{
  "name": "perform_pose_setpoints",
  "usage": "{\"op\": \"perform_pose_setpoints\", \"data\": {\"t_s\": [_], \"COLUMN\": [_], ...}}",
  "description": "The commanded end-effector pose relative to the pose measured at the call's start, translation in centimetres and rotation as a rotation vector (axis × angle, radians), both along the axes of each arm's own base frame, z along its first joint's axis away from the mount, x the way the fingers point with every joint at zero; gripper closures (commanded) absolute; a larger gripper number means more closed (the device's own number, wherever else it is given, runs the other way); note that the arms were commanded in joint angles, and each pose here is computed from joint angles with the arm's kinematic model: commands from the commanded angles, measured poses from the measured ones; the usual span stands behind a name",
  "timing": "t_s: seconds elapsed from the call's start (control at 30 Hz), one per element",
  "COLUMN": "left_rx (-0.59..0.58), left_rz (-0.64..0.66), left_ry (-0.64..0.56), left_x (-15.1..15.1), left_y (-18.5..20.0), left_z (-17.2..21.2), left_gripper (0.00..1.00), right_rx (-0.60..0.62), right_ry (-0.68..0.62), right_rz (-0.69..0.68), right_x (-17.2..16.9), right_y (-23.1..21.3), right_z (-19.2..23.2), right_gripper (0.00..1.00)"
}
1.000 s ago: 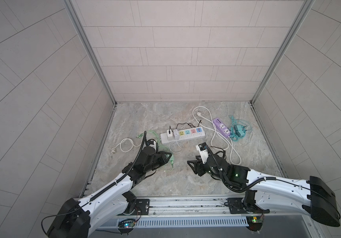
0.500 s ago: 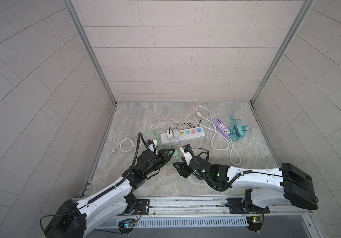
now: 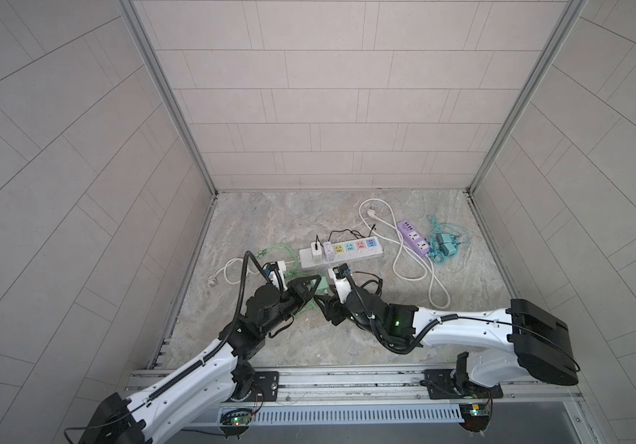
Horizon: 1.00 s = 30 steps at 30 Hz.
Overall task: Insert the plug
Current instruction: 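Grasp the green charger with the right gripper from the left gripper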
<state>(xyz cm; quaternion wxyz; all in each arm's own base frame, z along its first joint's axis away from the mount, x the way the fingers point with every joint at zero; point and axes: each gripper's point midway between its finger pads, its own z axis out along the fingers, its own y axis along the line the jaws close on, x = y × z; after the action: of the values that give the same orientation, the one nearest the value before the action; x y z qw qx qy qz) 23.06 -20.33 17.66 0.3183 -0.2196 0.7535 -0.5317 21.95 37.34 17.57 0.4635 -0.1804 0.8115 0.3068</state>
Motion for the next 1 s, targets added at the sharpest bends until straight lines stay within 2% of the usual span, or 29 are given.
{"op": "perform_pose_setpoints", "data": {"t_s": [0.0,0.23,0.67,0.7,0.73,0.8,0.87,0.97], "left_rx": [-0.006,-0.021,-0.036,-0.038,-0.041,-0.046,-0.036,-0.001], "left_rz": [0.004,0.000,-0.010,-0.013,-0.015,-0.020,-0.021,-0.008], "left_ry": [-0.004,-0.006,0.004,0.002,-0.001,-0.011,-0.018,-0.034], "left_x": [-0.1,-0.2,-0.3,-0.4,-0.4,-0.4,-0.5,-0.5], "left_y": [0.1,0.0,-0.1,-0.2,-0.2,-0.3,-0.2,0.2], "left_z": [-0.2,-0.1,-0.6,-0.5,-0.4,-0.1,0.0,0.2], "left_gripper": [0.86,0.86,0.86,0.86,0.85,0.74,0.48,0.34], "right_rx": [0.031,0.009,0.037,0.041,0.044,0.043,0.031,0.013], "right_ry": [-0.039,-0.067,-0.103,-0.106,-0.109,-0.111,-0.108,-0.091], "right_rz": [-0.011,-0.021,0.005,0.006,0.006,0.006,0.006,-0.003], "right_x": [0.4,0.9,1.2,1.2,1.2,1.3,1.1,0.9], "right_y": [0.5,0.9,2.3,2.3,2.3,2.3,2.0,1.2], "right_z": [1.5,1.8,2.8,2.9,3.0,3.2,3.2,3.1], "right_gripper": [0.42,0.51,0.56,0.57,0.63,0.70,0.74,0.76]}}
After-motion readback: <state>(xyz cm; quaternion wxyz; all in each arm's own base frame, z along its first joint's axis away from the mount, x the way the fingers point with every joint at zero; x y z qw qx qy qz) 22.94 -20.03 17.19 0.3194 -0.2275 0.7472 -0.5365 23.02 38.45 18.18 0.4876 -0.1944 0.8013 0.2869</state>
